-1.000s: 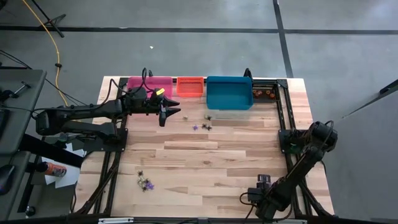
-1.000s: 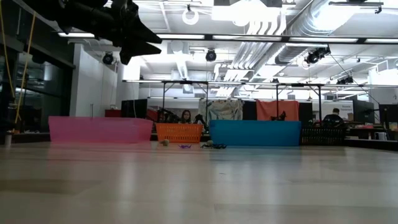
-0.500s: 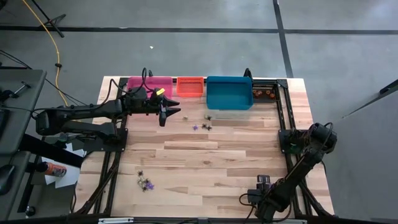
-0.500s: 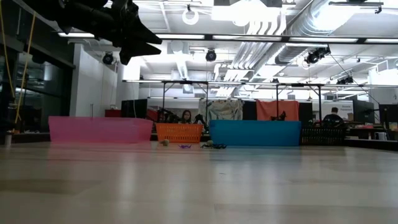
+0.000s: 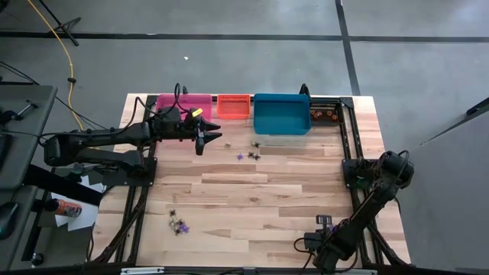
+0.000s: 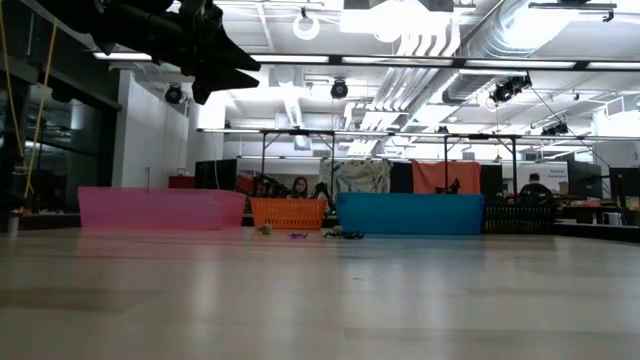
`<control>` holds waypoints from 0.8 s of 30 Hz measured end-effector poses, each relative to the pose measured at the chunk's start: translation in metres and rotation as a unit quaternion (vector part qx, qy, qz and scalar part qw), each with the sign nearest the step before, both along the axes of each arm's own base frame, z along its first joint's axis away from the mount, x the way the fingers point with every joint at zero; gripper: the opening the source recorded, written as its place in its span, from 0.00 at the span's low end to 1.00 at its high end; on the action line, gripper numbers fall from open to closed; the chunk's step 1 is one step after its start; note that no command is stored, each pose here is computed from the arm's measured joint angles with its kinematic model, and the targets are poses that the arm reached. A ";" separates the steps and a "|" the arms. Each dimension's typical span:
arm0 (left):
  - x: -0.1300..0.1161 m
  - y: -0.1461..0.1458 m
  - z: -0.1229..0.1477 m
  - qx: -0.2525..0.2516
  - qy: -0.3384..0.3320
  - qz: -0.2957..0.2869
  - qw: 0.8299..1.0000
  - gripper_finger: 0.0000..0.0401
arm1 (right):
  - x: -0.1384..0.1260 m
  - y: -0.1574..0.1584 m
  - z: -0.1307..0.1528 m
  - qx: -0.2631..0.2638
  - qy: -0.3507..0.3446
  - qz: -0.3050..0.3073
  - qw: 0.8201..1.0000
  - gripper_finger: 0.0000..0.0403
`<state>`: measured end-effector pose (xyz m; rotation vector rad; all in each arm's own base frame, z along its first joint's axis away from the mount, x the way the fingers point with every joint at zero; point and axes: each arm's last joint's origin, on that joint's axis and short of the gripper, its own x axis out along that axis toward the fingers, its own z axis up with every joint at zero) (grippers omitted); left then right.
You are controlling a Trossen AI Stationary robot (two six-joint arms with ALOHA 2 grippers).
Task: Sort Halloween decoration
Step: Put the white skull toy into the pink bin
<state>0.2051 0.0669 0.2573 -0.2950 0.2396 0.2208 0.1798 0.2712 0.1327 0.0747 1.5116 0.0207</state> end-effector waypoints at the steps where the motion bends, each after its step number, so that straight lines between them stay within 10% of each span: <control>1: 0.000 0.000 0.000 0.000 0.000 0.000 1.000 0.38 | 0.000 0.000 0.000 0.000 0.000 -0.001 1.000 0.11; 12: 0.000 0.000 0.000 -0.024 -0.005 0.007 1.000 0.38 | 0.004 -0.001 0.006 -0.005 -0.003 -0.004 1.000 0.11; 24: 0.004 0.002 0.040 0.021 -0.055 -0.001 0.998 0.38 | 0.025 -0.077 0.051 -0.165 -0.135 -0.061 0.975 0.10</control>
